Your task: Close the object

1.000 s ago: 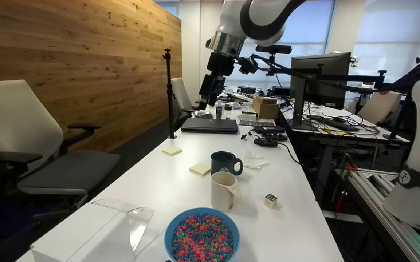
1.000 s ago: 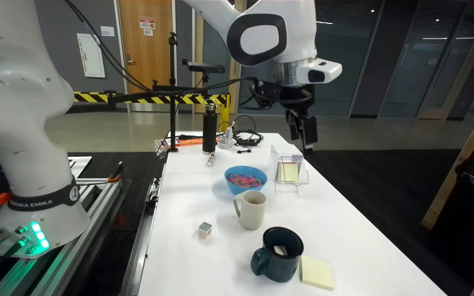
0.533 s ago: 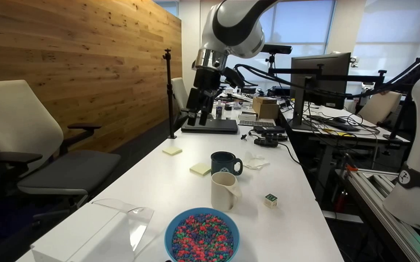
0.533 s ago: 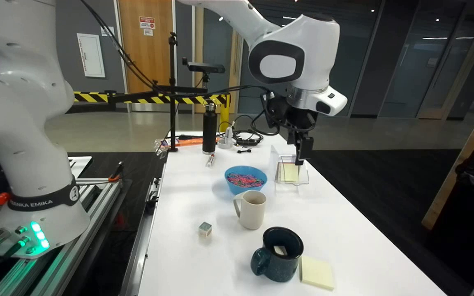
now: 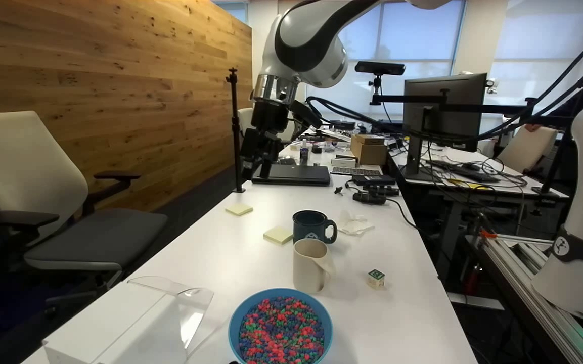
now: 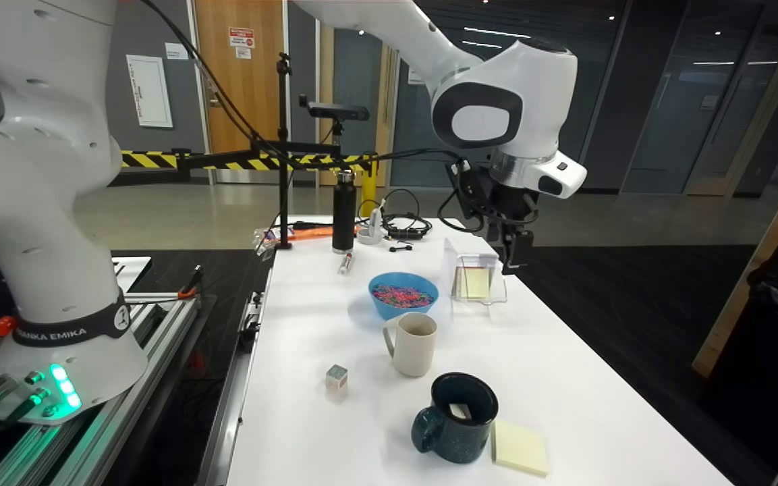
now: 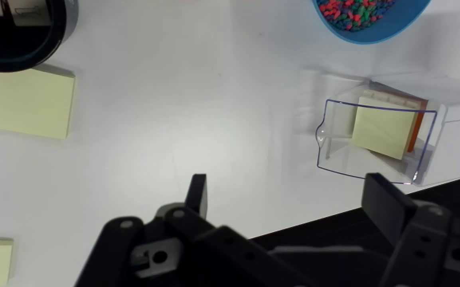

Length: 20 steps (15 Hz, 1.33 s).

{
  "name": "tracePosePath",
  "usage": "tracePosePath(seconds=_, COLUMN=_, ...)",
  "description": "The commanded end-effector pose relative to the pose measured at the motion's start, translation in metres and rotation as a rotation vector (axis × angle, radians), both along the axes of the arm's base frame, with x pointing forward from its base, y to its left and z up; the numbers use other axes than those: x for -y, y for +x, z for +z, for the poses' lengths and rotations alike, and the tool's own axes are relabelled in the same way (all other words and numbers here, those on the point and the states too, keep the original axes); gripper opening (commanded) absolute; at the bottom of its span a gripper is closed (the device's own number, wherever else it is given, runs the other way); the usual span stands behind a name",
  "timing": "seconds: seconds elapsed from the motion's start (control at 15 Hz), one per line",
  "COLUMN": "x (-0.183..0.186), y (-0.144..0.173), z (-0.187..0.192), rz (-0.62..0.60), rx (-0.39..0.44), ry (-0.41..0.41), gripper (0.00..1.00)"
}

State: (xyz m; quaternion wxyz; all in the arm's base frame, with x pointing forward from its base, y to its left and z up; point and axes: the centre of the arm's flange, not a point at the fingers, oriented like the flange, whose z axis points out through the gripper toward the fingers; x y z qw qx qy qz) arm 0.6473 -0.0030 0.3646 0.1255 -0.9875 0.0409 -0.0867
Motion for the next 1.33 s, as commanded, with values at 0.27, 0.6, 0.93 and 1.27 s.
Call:
tracePosePath(seconds=0.27, x=0.008, y=0.018, z=-0.023, rz=0.017, rx=-0.012, ry=0.051, gripper=1.0)
tracePosePath(seconds=0.6, x=0.027, y=0.061, z=-0.088, rz=0.099, rx=-0.122, ry=0.111, gripper=1.0)
tracePosePath(seconds=0.93, x=0.027, y=0.098, z=-0.118, rz=0.236, rx=-0.155, ry=0.187, gripper=1.0)
tracePosePath(seconds=1.27, x=0.002, y=0.128, z=-0.129, rz=0.359, rx=-0.178, ry=0.269, gripper=1.0)
